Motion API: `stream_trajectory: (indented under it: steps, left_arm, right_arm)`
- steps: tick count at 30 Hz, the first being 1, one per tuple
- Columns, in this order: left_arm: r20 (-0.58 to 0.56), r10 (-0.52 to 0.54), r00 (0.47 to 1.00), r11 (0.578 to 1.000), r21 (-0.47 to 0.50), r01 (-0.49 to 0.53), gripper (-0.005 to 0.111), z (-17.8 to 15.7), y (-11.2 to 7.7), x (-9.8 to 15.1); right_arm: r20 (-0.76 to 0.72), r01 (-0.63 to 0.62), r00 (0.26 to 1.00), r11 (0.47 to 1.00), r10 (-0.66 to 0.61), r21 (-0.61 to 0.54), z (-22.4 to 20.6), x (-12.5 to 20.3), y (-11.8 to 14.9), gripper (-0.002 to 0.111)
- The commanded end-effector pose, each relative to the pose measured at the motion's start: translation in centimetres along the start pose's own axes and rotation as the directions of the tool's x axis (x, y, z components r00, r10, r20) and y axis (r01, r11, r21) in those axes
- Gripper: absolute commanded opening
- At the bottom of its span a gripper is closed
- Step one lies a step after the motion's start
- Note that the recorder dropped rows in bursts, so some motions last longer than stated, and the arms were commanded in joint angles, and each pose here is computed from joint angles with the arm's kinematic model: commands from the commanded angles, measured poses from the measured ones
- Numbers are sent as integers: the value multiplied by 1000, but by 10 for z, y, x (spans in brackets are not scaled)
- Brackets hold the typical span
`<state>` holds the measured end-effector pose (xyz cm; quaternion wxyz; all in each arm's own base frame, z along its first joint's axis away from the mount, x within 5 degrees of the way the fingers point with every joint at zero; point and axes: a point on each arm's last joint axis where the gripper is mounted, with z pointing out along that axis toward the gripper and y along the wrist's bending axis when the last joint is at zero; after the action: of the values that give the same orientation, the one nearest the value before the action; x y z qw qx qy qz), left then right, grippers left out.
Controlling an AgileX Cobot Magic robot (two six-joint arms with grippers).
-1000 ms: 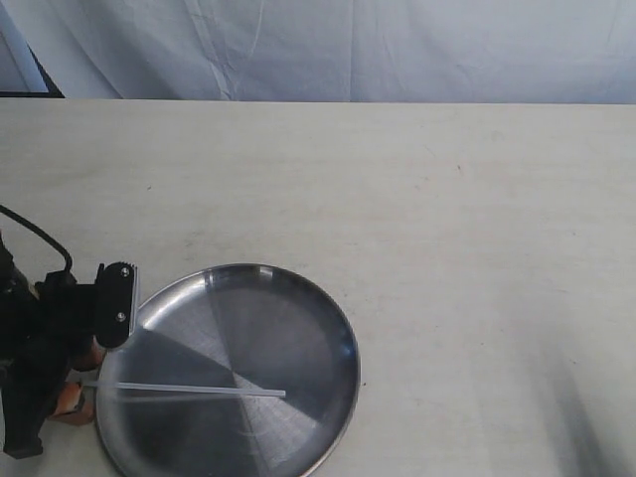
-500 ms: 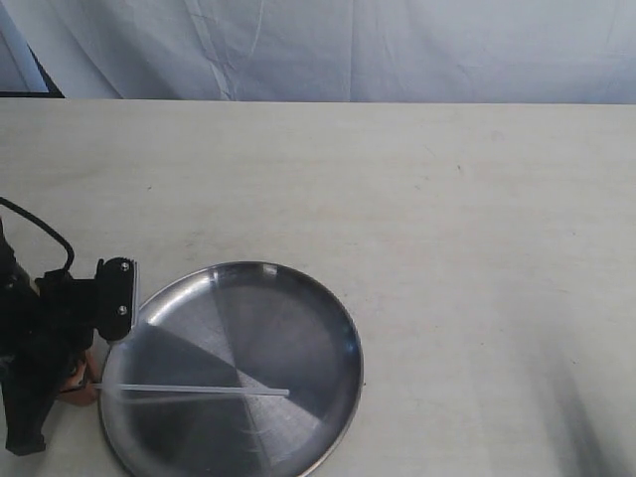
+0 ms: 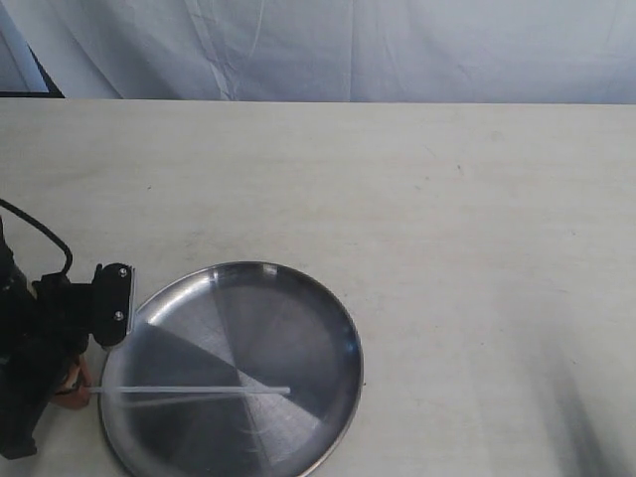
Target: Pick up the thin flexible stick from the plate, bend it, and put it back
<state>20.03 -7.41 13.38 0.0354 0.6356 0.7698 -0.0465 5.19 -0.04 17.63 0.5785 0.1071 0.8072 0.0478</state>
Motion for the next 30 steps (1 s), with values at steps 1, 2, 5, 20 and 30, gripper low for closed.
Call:
stream_trajectory:
  steps: [1,2,5,20,30]
  left_arm:
    - [23,-92,995,995,-33,93,0,-9,6,-6]
    - [21,-102,995,994,-34,103,0,-11,6,-6]
    - [2,-95,995,995,-13,95,0,-17,5,-6]
    - [191,-320,928,939,-62,337,0,-53,3,-18]
    - [452,-463,763,874,86,479,0,-91,-18,-34]
  right_arm:
    - [13,8,1000,1000,-8,7,0,0,-1,0]
    - [13,8,1000,1000,-8,7,0,0,-1,0]
    - [13,8,1000,1000,-8,7,0,0,-1,0]
    - [18,8,1000,1000,-8,7,0,-1,-1,0]
    - [18,6,1000,1000,-6,6,0,-1,0,0]
